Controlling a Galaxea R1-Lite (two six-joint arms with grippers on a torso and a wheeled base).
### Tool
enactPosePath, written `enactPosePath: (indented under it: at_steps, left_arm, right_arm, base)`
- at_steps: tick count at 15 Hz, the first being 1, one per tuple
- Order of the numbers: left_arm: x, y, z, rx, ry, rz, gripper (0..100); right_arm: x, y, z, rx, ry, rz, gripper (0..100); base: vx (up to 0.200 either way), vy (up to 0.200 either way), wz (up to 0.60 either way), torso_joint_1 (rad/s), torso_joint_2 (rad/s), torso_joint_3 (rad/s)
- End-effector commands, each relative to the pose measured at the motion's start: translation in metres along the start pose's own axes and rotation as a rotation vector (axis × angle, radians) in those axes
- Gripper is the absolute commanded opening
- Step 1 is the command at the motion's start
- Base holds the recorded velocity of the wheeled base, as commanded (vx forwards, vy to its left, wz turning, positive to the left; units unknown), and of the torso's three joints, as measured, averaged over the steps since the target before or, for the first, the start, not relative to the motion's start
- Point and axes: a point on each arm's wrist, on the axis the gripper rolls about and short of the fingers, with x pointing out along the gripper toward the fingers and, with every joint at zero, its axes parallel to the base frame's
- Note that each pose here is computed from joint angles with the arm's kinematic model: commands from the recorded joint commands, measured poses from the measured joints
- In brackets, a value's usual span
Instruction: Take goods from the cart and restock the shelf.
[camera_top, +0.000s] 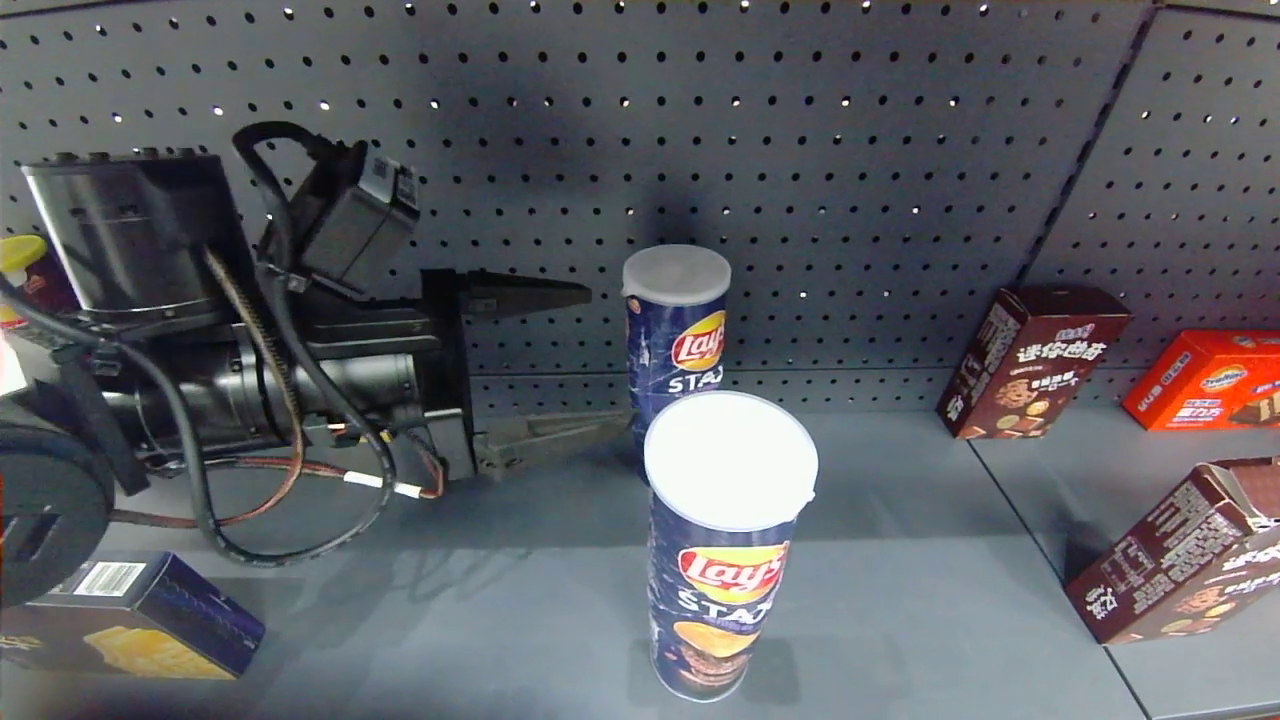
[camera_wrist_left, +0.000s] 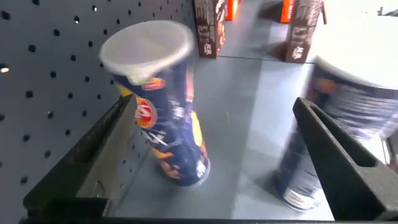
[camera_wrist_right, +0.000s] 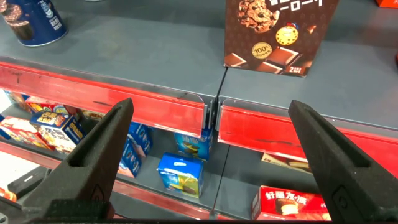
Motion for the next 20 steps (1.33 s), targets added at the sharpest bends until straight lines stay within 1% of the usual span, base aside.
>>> enactPosePath:
  at_steps: [1,3,4,6,8,10,11,12,13,14,15,16,17,20]
  left_arm:
    - [-0.019,-0.017,0.010,0.011,-0.015,0.020,100]
    - [-0.028,-0.026,0.009,0.001,-0.005,0.036,100]
    - [-0.029,-0.028,0.009,-0.005,-0.005,0.041,100]
    - [-0.035,-0.032,0.015,-0.009,-0.007,0.092,100]
    - [-0.037,-0.034,0.018,-0.004,0.001,0.141,100]
    - [-0.033,-0.035,0.013,-0.016,0.046,0.251,100]
    - [-0.029,-0.035,0.010,-0.026,0.071,0.290,100]
    - [-0.025,-0.037,0.000,-0.046,0.114,0.319,100]
    - [-0.020,-0.037,-0.008,-0.054,0.148,0.338,100]
    - [-0.015,-0.034,-0.016,-0.057,0.187,0.364,100]
    - [-0.010,-0.032,-0.023,-0.045,0.223,0.390,100]
    - [-0.005,-0.029,-0.029,-0.039,0.251,0.396,100]
    - [0.000,-0.026,-0.035,-0.045,0.266,0.392,100]
    - [0.014,-0.015,-0.046,-0.057,0.289,0.386,100]
  right_arm:
    - [0.000,0.000,0.000,0.000,0.001,0.000,100]
    - [0.000,0.000,0.000,0.000,0.001,0.000,100]
    - [0.000,0.000,0.000,0.000,0.001,0.000,100]
    - [0.000,0.000,0.000,0.000,0.001,0.000,100]
    - [0.000,0.000,0.000,0.000,0.000,0.000,100]
    - [0.000,0.000,0.000,0.000,0.001,0.000,100]
    - [0.000,0.000,0.000,0.000,0.001,0.000,100]
    - [0.000,0.000,0.000,0.000,0.001,0.000,100]
    - [0.000,0.000,0.000,0.000,0.001,0.000,100]
    - [0.000,0.000,0.000,0.000,0.001,0.000,100]
    - [0.000,0.000,0.000,0.000,0.000,0.000,100]
    - [0.000,0.000,0.000,0.000,0.001,0.000,100]
    - [0.000,0.000,0.000,0.000,0.001,0.000,100]
    - [0.000,0.000,0.000,0.000,0.000,0.000,100]
  base:
    - [0.000,0.000,0.00,0.000,0.00,0.000]
    - [0.000,0.000,0.00,0.000,0.00,0.000]
    - [0.000,0.000,0.00,0.000,0.00,0.000]
    - [0.000,0.000,0.00,0.000,0.00,0.000]
    - [0.000,0.000,0.00,0.000,0.00,0.000]
    - [0.000,0.000,0.00,0.000,0.00,0.000]
    - [0.000,0.000,0.00,0.000,0.00,0.000]
    - [0.000,0.000,0.00,0.000,0.00,0.000]
    - [0.000,0.000,0.00,0.000,0.00,0.000]
    - [0.000,0.000,0.00,0.000,0.00,0.000]
    - [0.000,0.000,0.00,0.000,0.00,0.000]
    - [0.000,0.000,0.00,0.000,0.00,0.000]
    - [0.000,0.000,0.00,0.000,0.00,0.000]
    - [0.000,0.000,0.00,0.000,0.00,0.000]
